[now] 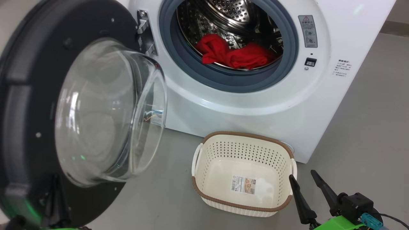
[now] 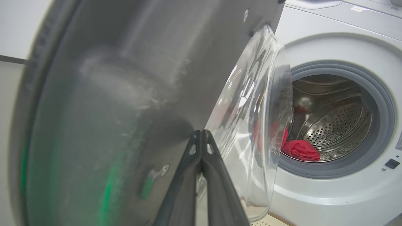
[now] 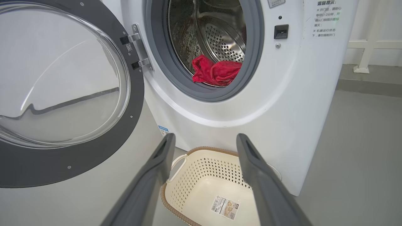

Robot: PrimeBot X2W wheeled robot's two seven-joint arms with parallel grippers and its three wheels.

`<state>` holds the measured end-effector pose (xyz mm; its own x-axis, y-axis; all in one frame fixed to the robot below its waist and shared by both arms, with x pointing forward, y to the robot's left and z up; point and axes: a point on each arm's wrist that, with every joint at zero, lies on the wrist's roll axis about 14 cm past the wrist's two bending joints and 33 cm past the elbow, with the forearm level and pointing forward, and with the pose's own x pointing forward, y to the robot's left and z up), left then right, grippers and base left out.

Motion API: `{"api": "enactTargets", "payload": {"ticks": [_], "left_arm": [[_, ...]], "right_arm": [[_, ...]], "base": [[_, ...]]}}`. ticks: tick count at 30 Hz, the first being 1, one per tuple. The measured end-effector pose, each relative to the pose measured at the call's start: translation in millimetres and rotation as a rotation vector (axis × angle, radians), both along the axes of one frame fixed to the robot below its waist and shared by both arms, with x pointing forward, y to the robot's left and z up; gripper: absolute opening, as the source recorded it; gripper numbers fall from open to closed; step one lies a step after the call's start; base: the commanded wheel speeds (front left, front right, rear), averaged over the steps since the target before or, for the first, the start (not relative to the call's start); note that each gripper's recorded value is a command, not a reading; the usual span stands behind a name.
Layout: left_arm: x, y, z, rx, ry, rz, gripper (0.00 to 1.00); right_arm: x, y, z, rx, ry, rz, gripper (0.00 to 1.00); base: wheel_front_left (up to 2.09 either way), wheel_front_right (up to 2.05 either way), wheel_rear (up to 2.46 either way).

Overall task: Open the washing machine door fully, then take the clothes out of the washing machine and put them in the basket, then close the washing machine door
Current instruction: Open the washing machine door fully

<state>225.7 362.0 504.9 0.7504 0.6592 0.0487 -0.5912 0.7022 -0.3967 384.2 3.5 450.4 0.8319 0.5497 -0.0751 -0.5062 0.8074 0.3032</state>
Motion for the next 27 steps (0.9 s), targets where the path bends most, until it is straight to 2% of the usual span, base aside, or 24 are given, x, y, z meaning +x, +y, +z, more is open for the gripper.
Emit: {"api": "enactTargets", "payload": {"ticks": [10,27], "left_arm": [[-2,41,12,0.058,0.0,0.107,0.0],[3,92,16,0.084,0.032,0.22,0.0]], "right_arm": [[4,-8,-10,-0.013,0.02,-0.012,1.0],[12,-19,-16,-0.021,0.028,-0.035,1.0]], "base": [[0.0,0.0,0.0],[0.0,0.0,0.0]]}}
